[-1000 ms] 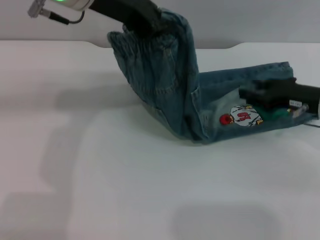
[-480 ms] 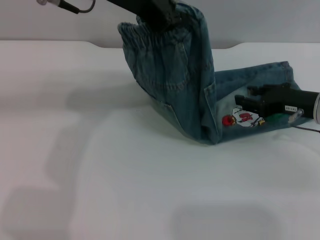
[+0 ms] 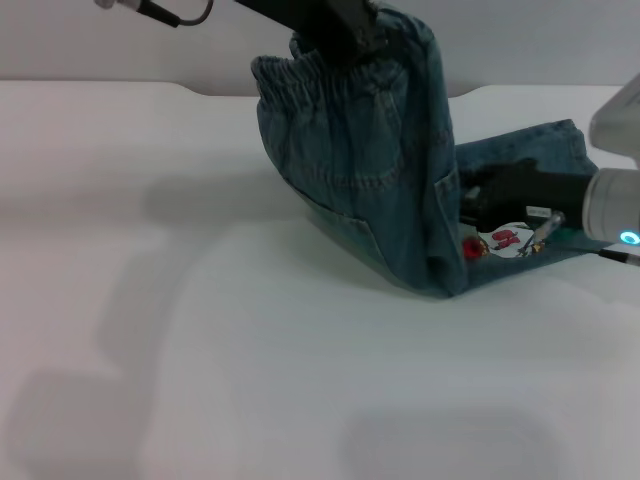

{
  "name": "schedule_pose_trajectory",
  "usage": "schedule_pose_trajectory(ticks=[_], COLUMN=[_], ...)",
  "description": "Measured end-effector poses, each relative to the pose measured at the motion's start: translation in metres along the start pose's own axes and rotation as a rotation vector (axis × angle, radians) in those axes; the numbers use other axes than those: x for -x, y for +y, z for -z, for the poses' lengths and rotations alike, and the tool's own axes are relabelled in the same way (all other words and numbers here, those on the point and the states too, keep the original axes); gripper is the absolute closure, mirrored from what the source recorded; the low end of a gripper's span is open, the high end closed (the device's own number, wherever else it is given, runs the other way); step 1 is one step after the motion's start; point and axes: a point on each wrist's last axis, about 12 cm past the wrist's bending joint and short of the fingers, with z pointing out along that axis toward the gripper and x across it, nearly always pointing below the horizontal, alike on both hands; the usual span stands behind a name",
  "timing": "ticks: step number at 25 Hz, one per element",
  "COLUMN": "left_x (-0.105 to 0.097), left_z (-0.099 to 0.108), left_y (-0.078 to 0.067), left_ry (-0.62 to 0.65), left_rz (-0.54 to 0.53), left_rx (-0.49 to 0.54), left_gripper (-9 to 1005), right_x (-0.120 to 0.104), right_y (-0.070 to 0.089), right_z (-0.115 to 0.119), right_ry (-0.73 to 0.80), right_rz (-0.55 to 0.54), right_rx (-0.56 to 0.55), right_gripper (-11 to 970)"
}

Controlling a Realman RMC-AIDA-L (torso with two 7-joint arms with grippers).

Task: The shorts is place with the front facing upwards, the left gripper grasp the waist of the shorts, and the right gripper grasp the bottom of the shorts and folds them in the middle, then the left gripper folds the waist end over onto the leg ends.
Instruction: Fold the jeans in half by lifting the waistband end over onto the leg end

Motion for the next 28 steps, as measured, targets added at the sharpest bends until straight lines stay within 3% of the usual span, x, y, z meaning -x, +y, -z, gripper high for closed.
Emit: schedule_pose_trajectory(ticks=[28], left_x=[0.009], left_z=[-0.002], left_y=[-0.001], left_ry=[-0.013], left_rz=[-0.042], left_rx=[0.008], left_gripper=[935], right_x=[0.026], right_y=[0.037], right_z=[-0.025], right_ry=[-0.06], right_rz=[-0.025], right_rx=[0.184], right_gripper=[501])
